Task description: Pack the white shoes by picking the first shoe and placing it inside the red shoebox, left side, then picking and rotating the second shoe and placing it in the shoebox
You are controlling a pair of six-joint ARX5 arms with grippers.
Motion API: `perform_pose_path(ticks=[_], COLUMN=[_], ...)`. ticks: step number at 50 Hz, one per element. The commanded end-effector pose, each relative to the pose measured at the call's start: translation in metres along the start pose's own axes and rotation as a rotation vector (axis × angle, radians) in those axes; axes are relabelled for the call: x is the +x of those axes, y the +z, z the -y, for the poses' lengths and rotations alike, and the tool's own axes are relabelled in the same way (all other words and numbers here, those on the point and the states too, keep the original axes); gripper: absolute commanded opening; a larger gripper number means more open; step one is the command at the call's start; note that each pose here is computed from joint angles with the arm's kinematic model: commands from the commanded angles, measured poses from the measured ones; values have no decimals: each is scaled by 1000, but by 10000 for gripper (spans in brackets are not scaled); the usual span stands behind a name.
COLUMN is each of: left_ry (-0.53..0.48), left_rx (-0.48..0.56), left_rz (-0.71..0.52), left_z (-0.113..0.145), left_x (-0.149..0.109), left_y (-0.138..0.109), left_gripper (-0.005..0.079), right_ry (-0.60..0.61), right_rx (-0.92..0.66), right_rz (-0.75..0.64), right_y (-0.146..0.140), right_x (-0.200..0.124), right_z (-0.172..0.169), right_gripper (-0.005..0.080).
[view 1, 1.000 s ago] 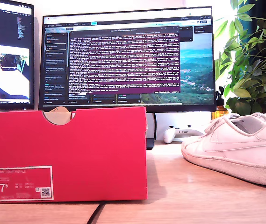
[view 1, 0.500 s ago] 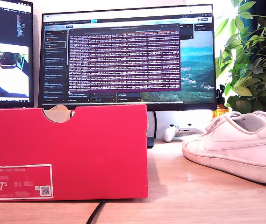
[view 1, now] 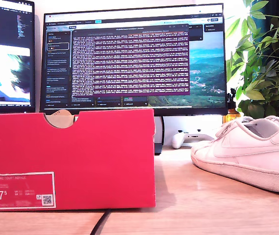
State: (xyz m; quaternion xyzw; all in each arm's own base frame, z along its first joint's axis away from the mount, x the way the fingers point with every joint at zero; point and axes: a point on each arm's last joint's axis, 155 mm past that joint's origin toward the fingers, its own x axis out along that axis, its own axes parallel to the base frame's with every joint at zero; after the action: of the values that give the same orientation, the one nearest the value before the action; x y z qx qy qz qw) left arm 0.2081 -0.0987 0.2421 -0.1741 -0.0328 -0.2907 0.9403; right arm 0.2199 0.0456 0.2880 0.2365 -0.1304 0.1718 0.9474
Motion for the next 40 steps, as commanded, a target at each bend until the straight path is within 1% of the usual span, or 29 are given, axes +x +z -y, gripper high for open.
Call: perform_pose_path(ticks=[1, 2, 4, 5, 6, 8, 10, 11, 13, 14, 15, 16, 17, 18, 19, 22, 23, 24, 26, 28, 29, 30, 31, 35, 40], left_ry=[-6, -1, 16, 18, 24, 27, 35, 27, 29, 16, 11, 10, -8, -6, -17, -22, -34, -40, -53, -41, -53, -61, -43, -57, -82], left_rx=[69, 133, 112, 184, 180, 244, 220, 293, 274, 338, 340, 317, 377, 356, 393, 399, 420, 421, 462, 460, 500, 495, 523, 577, 626], left_rz=[-22, -41, -91, -117, -142, -193, -244, -277, -330, -371, -401, -436, -475, -511, -547, -655, -689, -716, -768, -816, -849, -874, -904, -1036, -1115], left_z=[11, 12, 11, 11, 11, 11, 10, 10, 9, 9, 9, 8, 8, 7, 6, 1, 0, -1, -4, -8, -11, -10, -17, -24, -26], left_x=[-3, -4, -5, -6, -6, -8, -9, -10, -11, -12, -13, -14, -16, -17, -19, -26, -27, -28, -30, -33, -34, -36, -39, -51, -54], left_y=[14, 14, 10, 9, 7, 3, -2, -6, -11, -16, -20, -25, -31, -36, -41, -58, -63, -68, -75, -83, -88, -93, -96, -115, -128], left_gripper=[-19, -19, -19, -19, -19, -19, -19, -19, -19, -19, -19, -19, -19, -19, -19, -19, -19, -19, -19, -19, -19, -19, -19, -19, -19], right_ry=[-1, -8, -20, -30, -35, -45, -55, -59, -70, -77, -85, -92, -99, -108, -117, -143, -153, -159, -166, -171, -171, -173, -174, -185, -199], right_rx=[14, 10, 9, 12, 11, -12, -29, -45, -48, -52, -48, -45, -40, -34, -26, -8, 0, 6, 21, 36, 44, 52, 60, 77, 68], right_rz=[-26, -39, -57, -73, -82, -102, -120, -131, -151, -165, -180, -194, -208, -226, -244, -293, -314, -330, -366, -403, -423, -441, -458, -525, -591], right_y=[6, 6, 8, 7, 8, 9, 10, 10, 10, 10, 9, 9, 9, 8, 6, 4, 1, 0, -4, -8, -10, -12, -14, -21, -30], right_x=[4, 5, 7, 9, 11, 15, 20, 23, 29, 33, 36, 39, 43, 47, 50, 60, 63, 67, 74, 79, 82, 85, 86, 94, 100], right_z=[-6, -5, -6, -4, -4, -3, -2, -1, 2, 3, 5, 6, 7, 9, 11, 17, 19, 21, 23, 25, 25, 26, 26, 30, 34], right_gripper=[-10, -10, -10, -10, -10, -10, -10, -11, -11, -10, -10, -10, -10, -10, -10, -10, -10, -10, -10, -10, -10, -10, -10, -10, -10])
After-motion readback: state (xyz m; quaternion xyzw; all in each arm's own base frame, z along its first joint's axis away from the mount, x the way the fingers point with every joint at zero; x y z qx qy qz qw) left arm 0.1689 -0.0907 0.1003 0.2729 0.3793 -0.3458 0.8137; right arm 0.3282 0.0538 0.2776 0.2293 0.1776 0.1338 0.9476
